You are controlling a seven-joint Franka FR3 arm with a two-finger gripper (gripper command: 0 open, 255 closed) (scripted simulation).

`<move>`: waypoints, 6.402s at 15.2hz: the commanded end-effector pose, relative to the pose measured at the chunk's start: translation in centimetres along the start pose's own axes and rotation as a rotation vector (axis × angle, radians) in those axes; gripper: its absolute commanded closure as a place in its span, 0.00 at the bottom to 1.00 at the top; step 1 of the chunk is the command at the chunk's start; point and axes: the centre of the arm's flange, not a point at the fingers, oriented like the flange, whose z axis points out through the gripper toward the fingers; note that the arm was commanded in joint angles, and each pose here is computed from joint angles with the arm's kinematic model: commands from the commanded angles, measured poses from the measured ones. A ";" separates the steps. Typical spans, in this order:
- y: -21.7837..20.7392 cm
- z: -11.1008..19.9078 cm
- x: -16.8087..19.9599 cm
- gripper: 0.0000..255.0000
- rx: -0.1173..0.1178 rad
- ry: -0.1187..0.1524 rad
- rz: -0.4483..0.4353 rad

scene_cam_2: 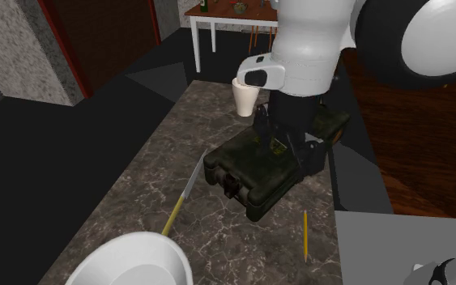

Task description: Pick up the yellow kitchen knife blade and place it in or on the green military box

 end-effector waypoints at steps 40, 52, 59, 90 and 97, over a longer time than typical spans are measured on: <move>17.7 17.9 13.0 1.00 -0.022 -0.056 -0.779; 17.5 14.2 13.2 1.00 -0.022 -0.056 -0.779; 17.3 10.5 13.4 1.00 -0.022 -0.056 -0.779; 15.4 -0.1 -1.8 1.00 -0.022 -0.056 -0.779; 14.6 -0.6 -10.9 1.00 -0.022 -0.056 -0.779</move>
